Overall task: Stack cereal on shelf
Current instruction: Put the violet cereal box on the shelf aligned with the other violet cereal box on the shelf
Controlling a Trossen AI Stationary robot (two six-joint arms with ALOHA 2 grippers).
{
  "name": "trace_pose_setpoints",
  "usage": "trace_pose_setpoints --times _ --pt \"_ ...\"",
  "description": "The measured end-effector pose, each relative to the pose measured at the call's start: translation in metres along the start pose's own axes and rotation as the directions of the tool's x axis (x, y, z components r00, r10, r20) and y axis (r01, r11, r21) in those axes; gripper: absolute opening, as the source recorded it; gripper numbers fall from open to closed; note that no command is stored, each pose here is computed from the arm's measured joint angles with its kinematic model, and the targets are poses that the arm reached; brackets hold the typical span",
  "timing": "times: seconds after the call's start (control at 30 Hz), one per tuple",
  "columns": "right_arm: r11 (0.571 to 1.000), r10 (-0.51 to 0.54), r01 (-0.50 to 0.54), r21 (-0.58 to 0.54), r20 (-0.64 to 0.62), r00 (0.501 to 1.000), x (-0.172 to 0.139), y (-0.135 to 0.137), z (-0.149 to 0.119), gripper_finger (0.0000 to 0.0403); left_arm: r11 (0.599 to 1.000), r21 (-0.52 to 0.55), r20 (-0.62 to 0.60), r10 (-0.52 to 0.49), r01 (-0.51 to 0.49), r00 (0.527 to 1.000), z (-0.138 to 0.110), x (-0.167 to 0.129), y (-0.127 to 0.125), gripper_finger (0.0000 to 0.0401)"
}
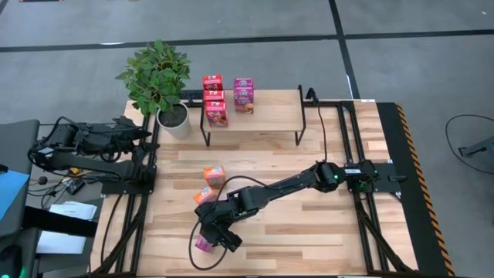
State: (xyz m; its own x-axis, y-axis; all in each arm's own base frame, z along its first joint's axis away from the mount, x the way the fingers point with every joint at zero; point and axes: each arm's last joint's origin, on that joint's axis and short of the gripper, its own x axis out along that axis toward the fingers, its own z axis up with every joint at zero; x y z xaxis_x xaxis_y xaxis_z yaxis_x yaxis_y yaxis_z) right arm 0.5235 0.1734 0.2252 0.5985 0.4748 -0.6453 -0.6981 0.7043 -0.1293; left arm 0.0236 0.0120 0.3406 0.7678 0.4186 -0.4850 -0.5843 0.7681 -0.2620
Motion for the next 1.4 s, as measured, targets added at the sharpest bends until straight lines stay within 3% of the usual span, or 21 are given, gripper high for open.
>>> trace_pose_setpoints --times 0.5,1.1,1.4 --pt "1.0 0.0 0.001 0.019 -0.061 0.998 0.001 -0.005 -0.01 0.0319 1.0 0.013 0.005 0.008 -0.009 1.0 0.0 0.0 0.0 0.0321" --pt "1.0 0.015 -0.013 0.018 -0.081 0.997 0.0 -0.004 -0.012 0.0235 0.999 0.036 0.013 0.023 -0.024 1.0 0.0 0.0 0.001 0.0321" --pt "0.991 0.035 -0.027 0.127 -0.061 0.998 -0.014 -0.001 -0.002 0.0218 0.999 0.036 0.013 0.023 -0.023 1.0 0.0 0.0 0.001 0.0321"
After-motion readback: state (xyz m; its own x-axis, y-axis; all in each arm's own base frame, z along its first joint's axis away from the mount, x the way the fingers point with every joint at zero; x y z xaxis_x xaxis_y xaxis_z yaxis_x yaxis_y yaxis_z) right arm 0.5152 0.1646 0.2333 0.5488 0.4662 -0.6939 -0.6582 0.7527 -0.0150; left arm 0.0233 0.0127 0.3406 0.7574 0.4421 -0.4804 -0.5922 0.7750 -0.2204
